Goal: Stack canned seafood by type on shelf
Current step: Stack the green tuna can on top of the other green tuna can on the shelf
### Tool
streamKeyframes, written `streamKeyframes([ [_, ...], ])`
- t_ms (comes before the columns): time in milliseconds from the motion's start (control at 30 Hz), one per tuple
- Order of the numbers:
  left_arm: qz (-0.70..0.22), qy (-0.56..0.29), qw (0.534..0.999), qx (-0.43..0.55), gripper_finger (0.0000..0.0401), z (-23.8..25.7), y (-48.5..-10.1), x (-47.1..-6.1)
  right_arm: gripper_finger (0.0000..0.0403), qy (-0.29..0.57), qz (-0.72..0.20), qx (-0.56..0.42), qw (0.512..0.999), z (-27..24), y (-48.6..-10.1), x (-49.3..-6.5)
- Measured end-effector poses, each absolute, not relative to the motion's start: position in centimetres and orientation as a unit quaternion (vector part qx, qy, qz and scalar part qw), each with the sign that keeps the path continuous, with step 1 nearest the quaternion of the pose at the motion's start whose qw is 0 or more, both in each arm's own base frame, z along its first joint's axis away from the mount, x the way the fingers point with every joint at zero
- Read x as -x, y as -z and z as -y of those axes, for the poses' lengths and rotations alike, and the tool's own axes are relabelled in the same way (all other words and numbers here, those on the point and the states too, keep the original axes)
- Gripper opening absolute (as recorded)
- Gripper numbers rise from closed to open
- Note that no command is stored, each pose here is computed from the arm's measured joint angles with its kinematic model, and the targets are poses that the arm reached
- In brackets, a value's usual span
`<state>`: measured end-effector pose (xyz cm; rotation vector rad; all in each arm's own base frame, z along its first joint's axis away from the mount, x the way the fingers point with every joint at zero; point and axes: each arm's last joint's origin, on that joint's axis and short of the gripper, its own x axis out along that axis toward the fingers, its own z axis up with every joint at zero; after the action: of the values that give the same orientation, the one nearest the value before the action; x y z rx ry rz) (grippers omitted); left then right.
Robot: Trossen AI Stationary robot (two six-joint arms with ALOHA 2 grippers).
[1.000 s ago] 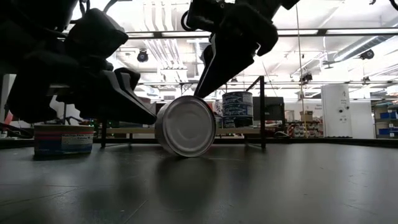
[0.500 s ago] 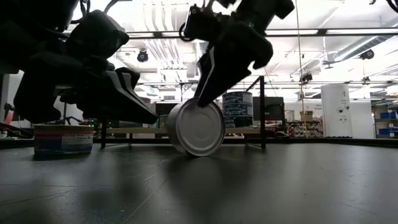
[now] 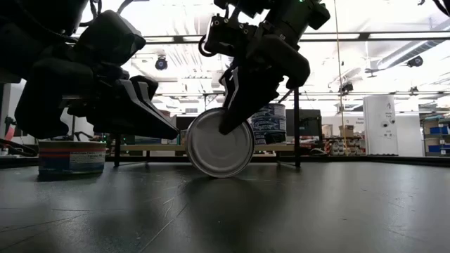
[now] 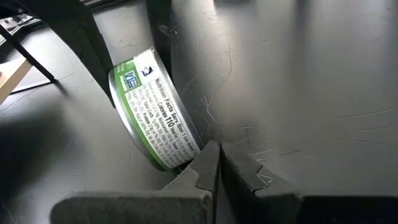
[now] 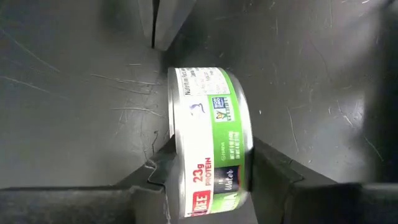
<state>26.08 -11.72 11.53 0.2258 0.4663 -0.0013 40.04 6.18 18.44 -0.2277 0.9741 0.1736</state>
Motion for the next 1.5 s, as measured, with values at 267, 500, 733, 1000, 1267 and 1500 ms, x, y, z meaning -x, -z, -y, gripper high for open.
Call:
streamKeyframes([
  [267, -0.211, 0.001, 0.972, -0.104, 0.0, 11.7, -12.7, -26.0, 0.0131, -0.058, -0.465, 0.075, 0.88, -6.7, -18.3, -39.4],
  [500, -0.185, 0.003, 0.979, -0.09, 0.0, 11.5, -15.2, -25.4, 0.0131, -0.011, -0.378, 0.009, 0.926, -8.9, -18.8, -37.0],
  [733, -0.123, -0.007, 0.988, -0.094, 0.0, 12.0, -18.7, -24.3, 0.0131, -0.004, -0.175, -0.086, 0.981, -9.0, -17.9, -34.2],
  [1000, -0.042, -0.008, 0.99, -0.137, 0.0, 12.4, -23.4, -22.6, 0.0131, 0.002, -0.071, -0.127, 0.989, -8.1, -18.8, -33.7],
  [1267, -0.025, -0.053, 0.992, -0.109, 0.0, 11.8, -24.6, -22.2, 0.0131, -0.003, -0.029, -0.099, 0.995, -8.7, -19.7, -33.6],
  [1500, -0.055, -0.072, 0.991, -0.096, 0.0023, 12.1, -26.2, -22.7, 0.0131, 0.028, -0.036, -0.199, 0.979, -8.7, -19.4, -33.5],
])
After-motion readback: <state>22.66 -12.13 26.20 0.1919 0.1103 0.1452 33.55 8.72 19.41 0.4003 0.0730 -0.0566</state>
